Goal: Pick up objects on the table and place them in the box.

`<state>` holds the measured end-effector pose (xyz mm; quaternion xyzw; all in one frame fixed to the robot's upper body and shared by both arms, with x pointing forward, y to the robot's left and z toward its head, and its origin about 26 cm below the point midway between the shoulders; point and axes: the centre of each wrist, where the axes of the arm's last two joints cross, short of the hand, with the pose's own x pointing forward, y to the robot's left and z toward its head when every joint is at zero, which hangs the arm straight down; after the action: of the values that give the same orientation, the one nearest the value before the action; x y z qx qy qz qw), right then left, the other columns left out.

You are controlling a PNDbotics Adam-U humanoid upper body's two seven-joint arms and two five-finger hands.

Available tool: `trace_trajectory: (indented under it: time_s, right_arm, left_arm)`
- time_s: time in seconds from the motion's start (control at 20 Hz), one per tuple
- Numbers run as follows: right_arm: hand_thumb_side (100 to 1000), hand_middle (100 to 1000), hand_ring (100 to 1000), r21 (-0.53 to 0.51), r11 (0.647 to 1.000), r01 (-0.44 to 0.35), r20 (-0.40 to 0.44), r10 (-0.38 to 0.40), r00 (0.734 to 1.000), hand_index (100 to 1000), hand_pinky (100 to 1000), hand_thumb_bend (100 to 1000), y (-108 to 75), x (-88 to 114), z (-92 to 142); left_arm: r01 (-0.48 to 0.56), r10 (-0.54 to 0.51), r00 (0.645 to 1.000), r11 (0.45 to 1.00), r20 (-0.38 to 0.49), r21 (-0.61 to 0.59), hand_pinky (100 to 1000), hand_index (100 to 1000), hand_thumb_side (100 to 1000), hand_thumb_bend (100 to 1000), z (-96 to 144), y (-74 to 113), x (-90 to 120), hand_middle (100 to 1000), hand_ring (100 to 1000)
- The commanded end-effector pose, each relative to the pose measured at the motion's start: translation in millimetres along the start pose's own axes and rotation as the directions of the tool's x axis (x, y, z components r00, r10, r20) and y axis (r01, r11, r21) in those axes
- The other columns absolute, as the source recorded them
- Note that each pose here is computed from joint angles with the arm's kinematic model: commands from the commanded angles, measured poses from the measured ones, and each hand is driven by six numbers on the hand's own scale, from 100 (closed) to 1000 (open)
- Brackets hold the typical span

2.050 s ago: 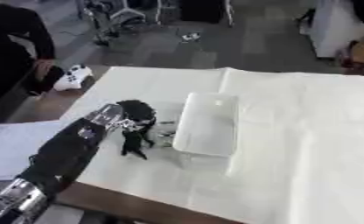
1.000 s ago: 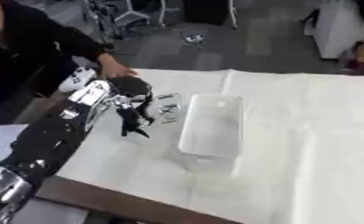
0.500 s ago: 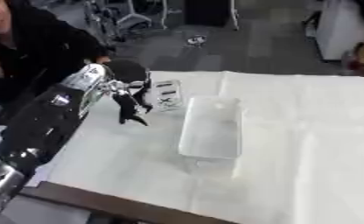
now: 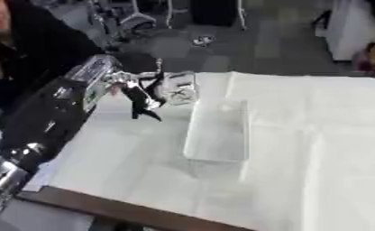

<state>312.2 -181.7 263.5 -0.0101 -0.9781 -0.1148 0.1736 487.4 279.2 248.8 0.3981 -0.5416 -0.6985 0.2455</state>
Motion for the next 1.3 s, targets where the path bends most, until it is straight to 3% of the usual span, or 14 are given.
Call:
trace_trajectory:
  time_s: [0.05, 0.25, 0.3, 0.35, 0.7, 1.3]
  right_arm:
    - [1000, 606, 536, 0.012, 1.0, -0.002, 0.025, 0.001, 1.0, 870, 470, 113, 0.4, 4.5, -4.2]
    - [1000, 607, 536, 0.012, 1.0, 0.002, 0.025, -0.002, 1.0, 870, 471, 110, 1.4, 4.6, -4.0]
    - [1000, 607, 536, 0.012, 1.0, 0.003, 0.024, -0.004, 1.0, 870, 471, 100, 1.7, 4.6, -4.0]
    - [1000, 607, 536, 0.012, 1.0, 0.004, 0.024, -0.004, 1.0, 870, 471, 109, 1.8, 4.7, -4.0]
    - [1000, 607, 537, 0.012, 1.0, 0.012, 0.024, -0.012, 1.0, 870, 473, 102, 3.4, 4.9, -3.8]
    - [1000, 607, 537, 0.012, 1.0, 0.027, 0.025, -0.027, 0.999, 870, 475, 100, 6.9, 5.5, -3.9]
  left_arm:
    - [0.03, -0.031, 0.999, 0.998, 0.017, 0.048, 100, 133, 486, 100, 1.1, 29.0, -1.7, 100, 100]
    - [0.042, -0.045, 0.998, 0.996, 0.052, 0.073, 100, 133, 477, 100, -4.8, 41.7, 6.7, 100, 100]
    - [0.045, -0.05, 0.997, 0.996, 0.06, 0.078, 100, 133, 100, 100, -6.2, 44.4, 8.8, 100, 100]
    - [0.047, -0.052, 0.997, 0.996, 0.065, 0.08, 100, 133, 472, 100, -7.0, 45.8, 10.1, 100, 100]
    - [0.1, -0.113, 0.983, 0.991, 0.147, 0.093, 100, 132, 444, 100, -20.7, 63.3, 29.4, 100, 100]
    - [0.216, -0.225, 0.952, 0.974, 0.208, 0.064, 100, 132, 448, 100, -39.3, 67.7, 48.2, 100, 100]
